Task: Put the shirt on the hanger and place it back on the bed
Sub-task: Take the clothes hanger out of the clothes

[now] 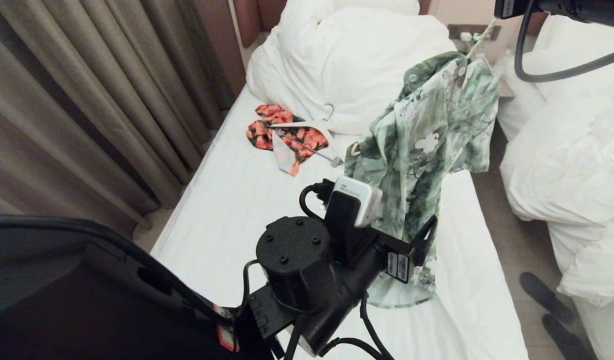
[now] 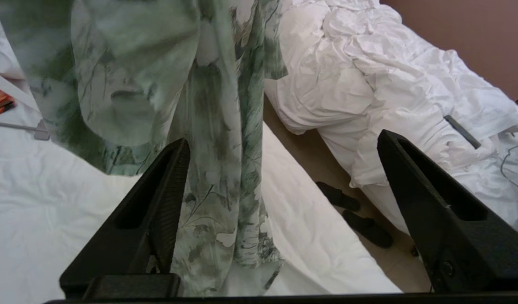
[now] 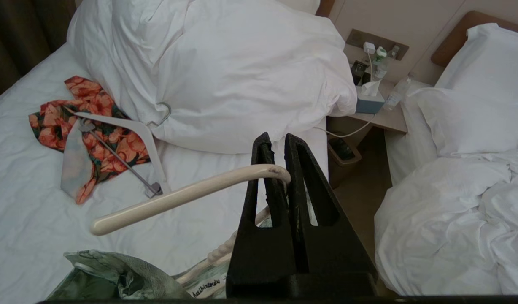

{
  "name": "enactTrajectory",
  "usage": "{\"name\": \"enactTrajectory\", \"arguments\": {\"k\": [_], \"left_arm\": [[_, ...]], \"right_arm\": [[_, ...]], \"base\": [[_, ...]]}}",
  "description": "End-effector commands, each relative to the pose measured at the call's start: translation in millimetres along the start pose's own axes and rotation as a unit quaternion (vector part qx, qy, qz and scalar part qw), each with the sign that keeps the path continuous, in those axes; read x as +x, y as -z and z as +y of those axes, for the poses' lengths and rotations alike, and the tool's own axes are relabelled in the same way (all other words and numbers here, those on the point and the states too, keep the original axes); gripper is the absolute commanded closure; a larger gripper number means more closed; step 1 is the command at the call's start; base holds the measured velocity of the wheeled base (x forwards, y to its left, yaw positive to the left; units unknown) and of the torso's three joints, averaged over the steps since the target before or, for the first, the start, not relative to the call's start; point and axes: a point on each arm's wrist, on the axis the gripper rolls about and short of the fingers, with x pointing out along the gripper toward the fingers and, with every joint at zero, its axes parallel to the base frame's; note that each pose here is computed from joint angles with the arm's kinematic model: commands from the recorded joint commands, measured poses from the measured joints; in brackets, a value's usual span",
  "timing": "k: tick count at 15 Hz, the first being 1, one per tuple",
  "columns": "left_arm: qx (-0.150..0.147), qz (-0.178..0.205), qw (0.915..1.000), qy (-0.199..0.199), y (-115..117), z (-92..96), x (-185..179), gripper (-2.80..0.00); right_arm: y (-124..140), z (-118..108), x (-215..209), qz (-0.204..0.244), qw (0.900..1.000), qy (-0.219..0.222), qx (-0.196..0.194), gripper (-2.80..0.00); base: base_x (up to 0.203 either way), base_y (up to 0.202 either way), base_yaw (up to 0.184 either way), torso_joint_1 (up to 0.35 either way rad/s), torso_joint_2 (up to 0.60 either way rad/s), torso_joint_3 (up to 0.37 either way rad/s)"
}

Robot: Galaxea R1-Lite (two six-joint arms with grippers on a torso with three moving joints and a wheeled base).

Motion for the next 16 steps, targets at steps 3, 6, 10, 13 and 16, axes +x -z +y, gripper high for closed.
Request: {"name": "enactTrajectory", "arguments": {"k": [3, 6, 10, 13, 16], "left_arm": [[0.006, -0.017, 0.9997, -0.016, 7.8, 8.1, 11.7, -2.8], [0.012, -0.038, 0.9988, -0.027, -1.6, 13.6, 18.7, -2.8], [0.017, -0.033, 0.9989, -0.03, 0.9, 17.4, 17.9, -2.8], [0.026, -0.005, 0.9996, 0.005, 13.7, 18.0, 8.6, -2.8], [0.025, -0.022, 0.9994, -0.005, 8.1, 25.4, 12.5, -2.8]], "right_arm": [[-6.3, 0.0, -6.9, -0.006, 1.0, -0.005, 0.003, 0.0], [-6.7, 1.5, -7.5, -0.006, 1.0, -0.008, 0.003, 0.0], [-6.2, 1.4, -6.9, -0.005, 1.0, -0.007, 0.001, 0.0], [-5.5, 0.6, -6.0, -0.004, 1.0, -0.005, -0.002, 0.0], [-6.2, 0.2, -6.5, -0.006, 1.0, -0.005, -0.002, 0.0]], "base": [[0.0, 0.0, 0.0, 0.0, 0.0, 0.0], [0.0, 0.0, 0.0, 0.0, 0.0, 0.0], [0.0, 0.0, 0.0, 0.0, 0.0, 0.0], [0.0, 0.0, 0.0, 0.0, 0.0, 0.0], [0.0, 0.0, 0.0, 0.0, 0.0, 0.0]]}}
